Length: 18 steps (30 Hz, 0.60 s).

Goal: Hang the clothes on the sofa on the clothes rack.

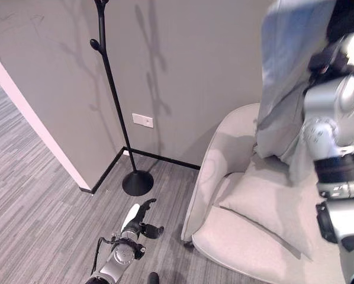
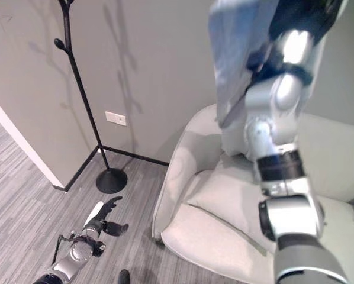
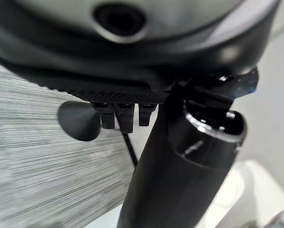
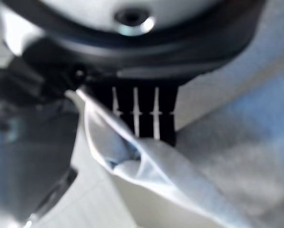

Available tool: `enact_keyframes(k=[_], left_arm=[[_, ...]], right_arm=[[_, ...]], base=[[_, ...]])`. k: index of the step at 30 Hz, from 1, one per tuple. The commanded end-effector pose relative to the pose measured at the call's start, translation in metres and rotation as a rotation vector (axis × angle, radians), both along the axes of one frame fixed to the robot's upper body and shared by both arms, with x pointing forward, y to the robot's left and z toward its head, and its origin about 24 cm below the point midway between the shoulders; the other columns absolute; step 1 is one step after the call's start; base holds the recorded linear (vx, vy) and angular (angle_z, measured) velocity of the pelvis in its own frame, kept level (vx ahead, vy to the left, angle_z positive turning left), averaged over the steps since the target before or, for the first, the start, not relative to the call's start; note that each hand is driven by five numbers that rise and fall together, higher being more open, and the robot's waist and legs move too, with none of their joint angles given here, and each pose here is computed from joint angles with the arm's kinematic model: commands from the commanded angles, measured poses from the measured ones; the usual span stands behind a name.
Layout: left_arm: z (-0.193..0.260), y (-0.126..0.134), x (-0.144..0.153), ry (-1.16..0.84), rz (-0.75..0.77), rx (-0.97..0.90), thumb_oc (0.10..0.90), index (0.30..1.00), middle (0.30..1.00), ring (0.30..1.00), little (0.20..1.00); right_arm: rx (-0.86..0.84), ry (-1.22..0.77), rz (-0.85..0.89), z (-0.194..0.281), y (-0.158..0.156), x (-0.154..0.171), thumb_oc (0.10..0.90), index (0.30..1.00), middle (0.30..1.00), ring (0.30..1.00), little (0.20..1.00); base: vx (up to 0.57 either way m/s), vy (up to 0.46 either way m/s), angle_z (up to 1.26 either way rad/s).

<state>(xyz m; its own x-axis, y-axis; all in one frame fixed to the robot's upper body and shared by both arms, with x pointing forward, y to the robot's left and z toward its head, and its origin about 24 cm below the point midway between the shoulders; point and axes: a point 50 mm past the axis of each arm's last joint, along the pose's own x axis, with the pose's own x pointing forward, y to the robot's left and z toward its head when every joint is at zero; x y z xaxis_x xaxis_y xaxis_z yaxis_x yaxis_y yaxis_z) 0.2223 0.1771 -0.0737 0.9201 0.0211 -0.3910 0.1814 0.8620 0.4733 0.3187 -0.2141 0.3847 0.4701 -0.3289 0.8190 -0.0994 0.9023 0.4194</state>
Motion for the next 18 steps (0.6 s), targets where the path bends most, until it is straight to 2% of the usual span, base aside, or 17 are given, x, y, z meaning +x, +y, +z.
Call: enact_keyframes(k=[1, 10, 16, 17, 18], left_arm=[[0.037, -0.009, 0.031, -0.237, -0.025, -0.034, 0.8, 0.9, 0.9, 0.9, 0.9], [0.059, -0.02, 0.051, -0.403, 0.03, -0.025, 0.8, 0.9, 0.9, 0.9, 0.9], [0.093, -0.056, 0.069, -0.536, -0.014, -0.177, 0.8, 0.9, 0.9, 0.9, 0.9], [0.093, -0.056, 0.069, -0.535, -0.014, -0.177, 0.8, 0.9, 0.9, 0.9, 0.9], [0.108, -0.073, 0.071, -0.567, -0.057, -0.288, 0.8, 0.9, 0.9, 0.9, 0.9]], right_arm=[[-0.05, -0.236, -0.052, 0.063, 0.006, -0.033, 0.4, 0.3, 0.3, 0.3, 0.3], [-0.042, -0.31, -0.017, 0.075, 0.023, -0.043, 0.4, 0.3, 0.3, 0.3, 0.3], [-0.029, -0.339, 0.049, 0.063, 0.038, -0.046, 0.4, 0.3, 0.3, 0.3, 0.3], [-0.029, -0.339, 0.048, 0.063, 0.038, -0.046, 0.4, 0.3, 0.3, 0.3, 0.3], [-0.043, -0.357, 0.083, 0.06, 0.047, -0.05, 0.4, 0.3, 0.3, 0.3, 0.3]], base=[[0.0, 0.0, 0.0], [0.0, -0.008, 0.01], [0.0, 0.0, 0.0], [0.0, 0.0, 0.0], [0.0, 0.0, 0.0]])
